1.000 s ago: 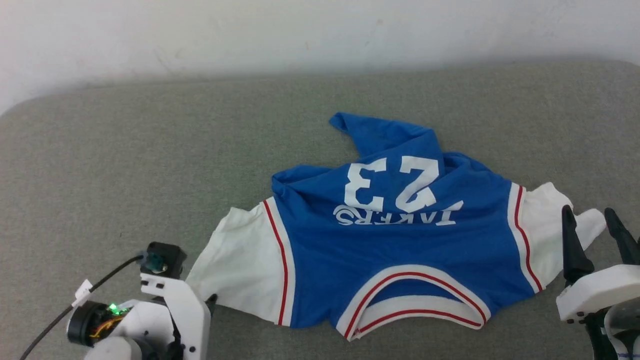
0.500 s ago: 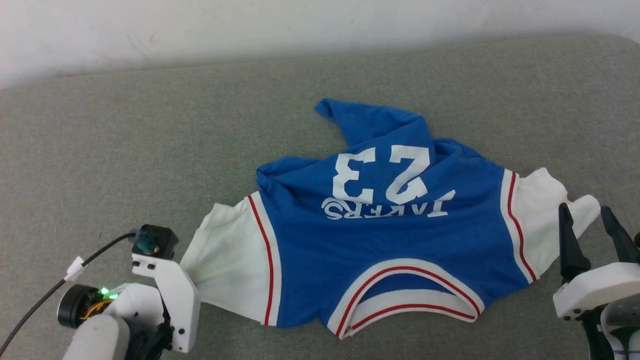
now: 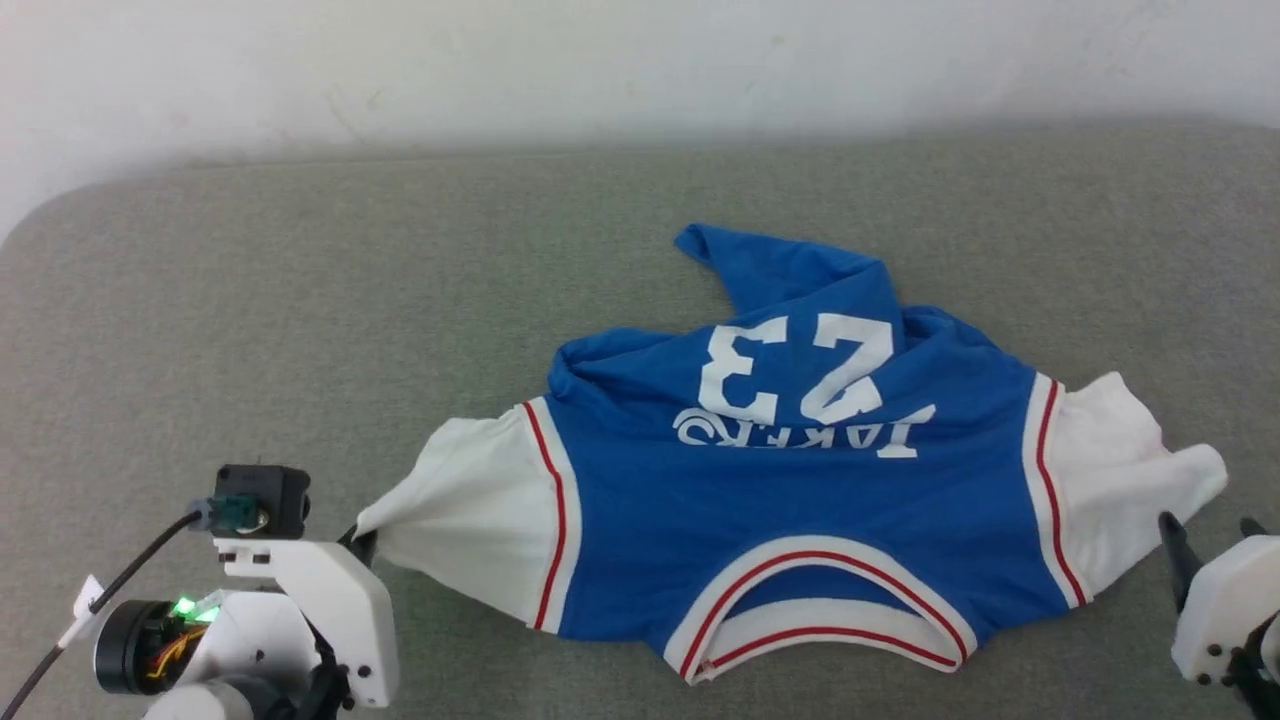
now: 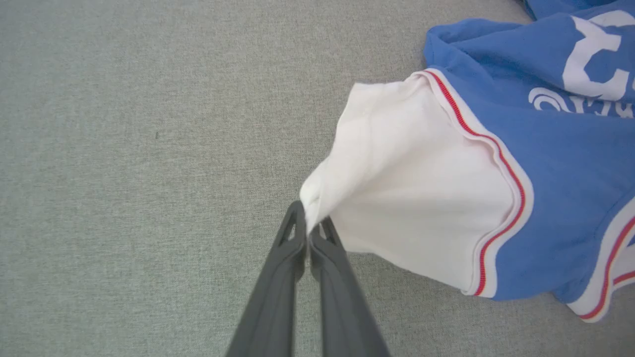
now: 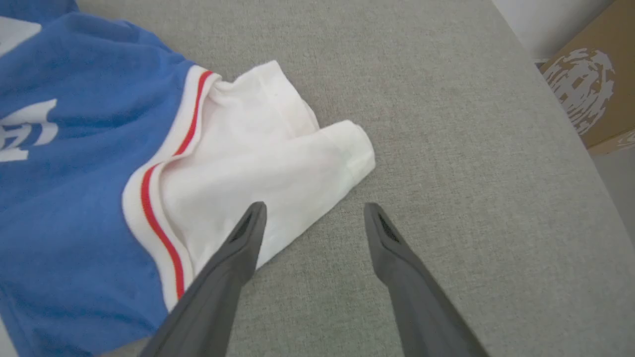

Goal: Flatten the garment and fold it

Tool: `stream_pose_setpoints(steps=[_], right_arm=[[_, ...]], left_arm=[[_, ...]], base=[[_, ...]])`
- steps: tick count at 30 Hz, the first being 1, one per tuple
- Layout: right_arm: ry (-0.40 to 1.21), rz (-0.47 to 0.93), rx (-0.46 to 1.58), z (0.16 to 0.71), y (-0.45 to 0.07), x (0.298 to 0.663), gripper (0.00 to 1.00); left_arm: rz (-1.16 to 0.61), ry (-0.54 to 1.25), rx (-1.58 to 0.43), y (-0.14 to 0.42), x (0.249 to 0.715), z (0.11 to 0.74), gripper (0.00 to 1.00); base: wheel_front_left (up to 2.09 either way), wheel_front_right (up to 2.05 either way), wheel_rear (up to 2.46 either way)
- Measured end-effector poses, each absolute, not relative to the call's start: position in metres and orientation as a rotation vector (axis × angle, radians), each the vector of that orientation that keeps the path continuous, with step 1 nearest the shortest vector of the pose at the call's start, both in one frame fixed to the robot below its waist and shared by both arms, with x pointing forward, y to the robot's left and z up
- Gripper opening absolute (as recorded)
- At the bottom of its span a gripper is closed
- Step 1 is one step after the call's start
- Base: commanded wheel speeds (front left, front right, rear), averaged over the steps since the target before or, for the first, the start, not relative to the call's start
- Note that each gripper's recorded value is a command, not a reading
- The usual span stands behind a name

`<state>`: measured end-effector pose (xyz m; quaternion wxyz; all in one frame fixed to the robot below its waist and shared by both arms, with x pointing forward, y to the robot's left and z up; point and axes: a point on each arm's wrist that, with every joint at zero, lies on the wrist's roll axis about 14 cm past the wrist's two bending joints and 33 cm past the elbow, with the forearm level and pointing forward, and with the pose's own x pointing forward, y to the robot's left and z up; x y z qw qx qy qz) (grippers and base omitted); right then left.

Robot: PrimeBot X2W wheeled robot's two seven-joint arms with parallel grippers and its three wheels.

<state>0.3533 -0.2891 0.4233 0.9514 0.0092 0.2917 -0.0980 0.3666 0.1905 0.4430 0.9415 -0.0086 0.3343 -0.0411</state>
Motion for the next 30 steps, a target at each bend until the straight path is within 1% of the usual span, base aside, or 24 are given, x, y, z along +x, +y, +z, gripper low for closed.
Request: stream_pose_setpoints(steps=[2,8,11,15,26,27,28,29,30], right_arm=[[0.652,-0.200,-0.010,0.419,-0.295,0.353,1.00],[0.735,-0.216,-0.058,0.420,-0.310,0.373,1.00],[0.806,-0.219,-0.060,0.408,-0.313,0.376,1.00],[0.911,-0.208,-0.066,0.384,-0.312,0.372,1.00],[0.932,-0.197,-0.086,0.366,-0.309,0.390,1.00],[0.940,-0.195,-0.087,0.364,-0.308,0.390,0.90],[0.949,-0.190,-0.091,0.362,-0.308,0.390,0.12],[0.957,-0.186,-0.091,0.361,-0.307,0.389,0.00],[0.959,-0.180,-0.086,0.360,-0.305,0.390,0.00]], left_arm=[[-0.081,0.665,-0.020,0.190,0.363,0.450,0.00],[-0.065,0.633,-0.015,0.194,0.361,0.462,0.00],[-0.069,0.641,-0.015,0.193,0.360,0.461,0.00],[-0.069,0.657,-0.018,0.192,0.359,0.456,0.00],[-0.063,0.708,-0.017,0.195,0.359,0.440,0.00],[-0.064,0.710,-0.017,0.195,0.360,0.440,0.00],[-0.064,0.710,-0.015,0.195,0.360,0.439,0.00],[-0.065,0.711,-0.014,0.195,0.360,0.439,0.00],[-0.065,0.711,-0.014,0.195,0.360,0.439,0.00]], base=[[0.00,0.00,0.00],[0.00,0.00,0.00],[0.00,0.00,0.00],[0.00,0.00,0.00],[0.00,0.00,0.00],[0.00,0.00,0.00],[0.00,0.00,0.00],[0.00,0.00,0.00],[0.00,0.00,0.00]])
